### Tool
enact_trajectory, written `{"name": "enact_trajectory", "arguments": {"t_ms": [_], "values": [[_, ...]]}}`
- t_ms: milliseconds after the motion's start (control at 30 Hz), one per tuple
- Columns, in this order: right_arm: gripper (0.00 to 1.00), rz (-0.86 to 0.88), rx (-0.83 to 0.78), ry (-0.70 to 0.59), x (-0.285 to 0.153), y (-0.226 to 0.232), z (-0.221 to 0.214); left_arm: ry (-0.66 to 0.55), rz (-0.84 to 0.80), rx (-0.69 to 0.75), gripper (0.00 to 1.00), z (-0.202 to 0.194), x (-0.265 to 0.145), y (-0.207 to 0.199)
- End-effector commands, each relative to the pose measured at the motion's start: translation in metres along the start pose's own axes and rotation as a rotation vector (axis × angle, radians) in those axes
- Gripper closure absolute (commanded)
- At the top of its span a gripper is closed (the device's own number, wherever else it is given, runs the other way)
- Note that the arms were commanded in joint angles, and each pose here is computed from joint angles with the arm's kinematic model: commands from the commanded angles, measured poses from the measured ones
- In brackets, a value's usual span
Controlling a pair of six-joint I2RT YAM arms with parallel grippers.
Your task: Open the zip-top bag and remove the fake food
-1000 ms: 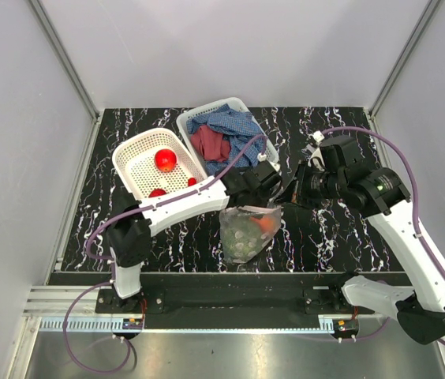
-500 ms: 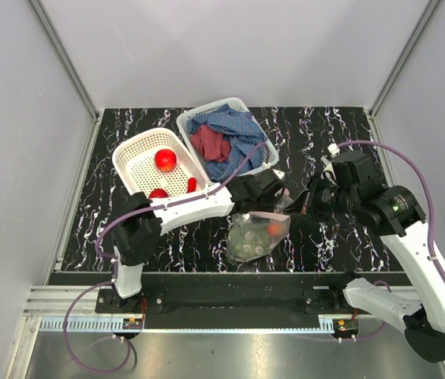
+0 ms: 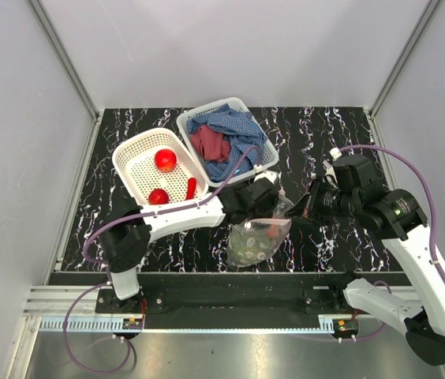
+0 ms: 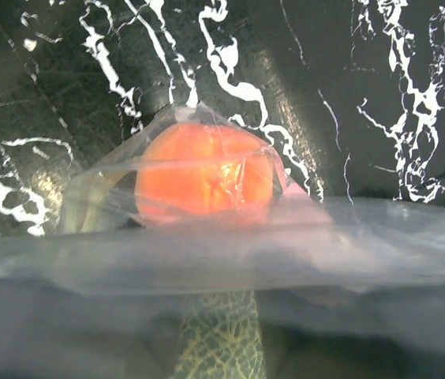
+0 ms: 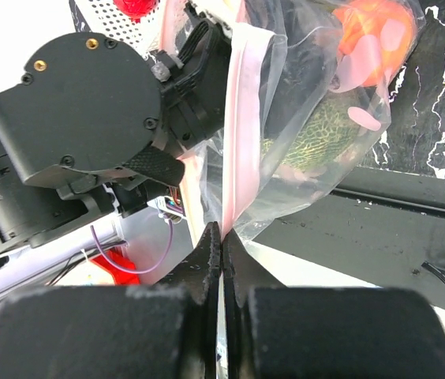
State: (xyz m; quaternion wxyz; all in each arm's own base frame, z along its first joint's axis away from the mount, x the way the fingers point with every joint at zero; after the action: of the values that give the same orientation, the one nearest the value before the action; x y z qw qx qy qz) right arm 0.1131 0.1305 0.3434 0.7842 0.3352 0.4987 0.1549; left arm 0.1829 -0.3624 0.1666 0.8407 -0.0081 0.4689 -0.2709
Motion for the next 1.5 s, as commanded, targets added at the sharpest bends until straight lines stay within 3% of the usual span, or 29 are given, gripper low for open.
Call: {"name": "enact_trajectory", "arguments": {"t_ms": [0, 100, 267, 567, 767, 900, 1233, 1333, 1367, 1467], "values": [[1.0, 0.049, -0.002, -0.003, -0.017, 0.005, -0.006, -0.026, 0.072, -0.027, 0.53, 0.0, 0.018, 0.01], [1.0, 0.041, 0.007, -0.006, -0.016, 0.002, -0.007, -0.046, 0.127, -0.009, 0.37, -0.001, 0.026, 0.017], [1.0, 0.049, 0.007, 0.003, -0.018, 0.004, -0.008, -0.044, 0.147, 0.018, 0.27, -0.004, 0.041, 0.019], [1.0, 0.034, 0.007, 0.022, -0.018, 0.002, -0.01, -0.002, 0.167, 0.014, 0.24, -0.027, 0.071, 0.029], [1.0, 0.01, 0.001, 0.042, -0.019, -0.003, -0.014, -0.004, 0.136, 0.069, 0.28, -0.025, 0.083, 0.03], [1.0, 0.01, 0.0, 0.037, -0.022, -0.004, -0.015, 0.053, 0.093, 0.033, 0.32, -0.031, 0.09, 0.035], [1.0, 0.002, 0.001, 0.039, -0.024, -0.011, -0.021, 0.192, 0.011, -0.024, 0.26, -0.065, 0.1, 0.03], [1.0, -0.008, -0.005, 0.03, -0.024, -0.012, -0.02, 0.212, 0.022, -0.022, 0.38, -0.075, 0.102, 0.032], [1.0, -0.014, -0.003, 0.032, -0.023, -0.013, -0.02, 0.214, 0.029, -0.018, 0.55, -0.076, 0.101, 0.034], [1.0, -0.001, -0.009, 0.032, -0.022, -0.011, -0.019, 0.188, 0.079, 0.024, 0.76, -0.066, 0.094, 0.037]]}}
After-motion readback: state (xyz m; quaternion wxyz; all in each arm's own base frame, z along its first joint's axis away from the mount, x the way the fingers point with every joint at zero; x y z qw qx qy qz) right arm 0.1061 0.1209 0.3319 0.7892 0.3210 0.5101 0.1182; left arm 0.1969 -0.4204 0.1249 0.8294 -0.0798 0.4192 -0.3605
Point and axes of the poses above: each gripper's point midway between its finger pads, its own x axis out along the fingers, its own y axis along the line the jaws close on, z = x × y, the point moved 8 cm from there along -x, back along the fingers, and after that the axes turned 2 degrees about x, right-handed, at the moved point
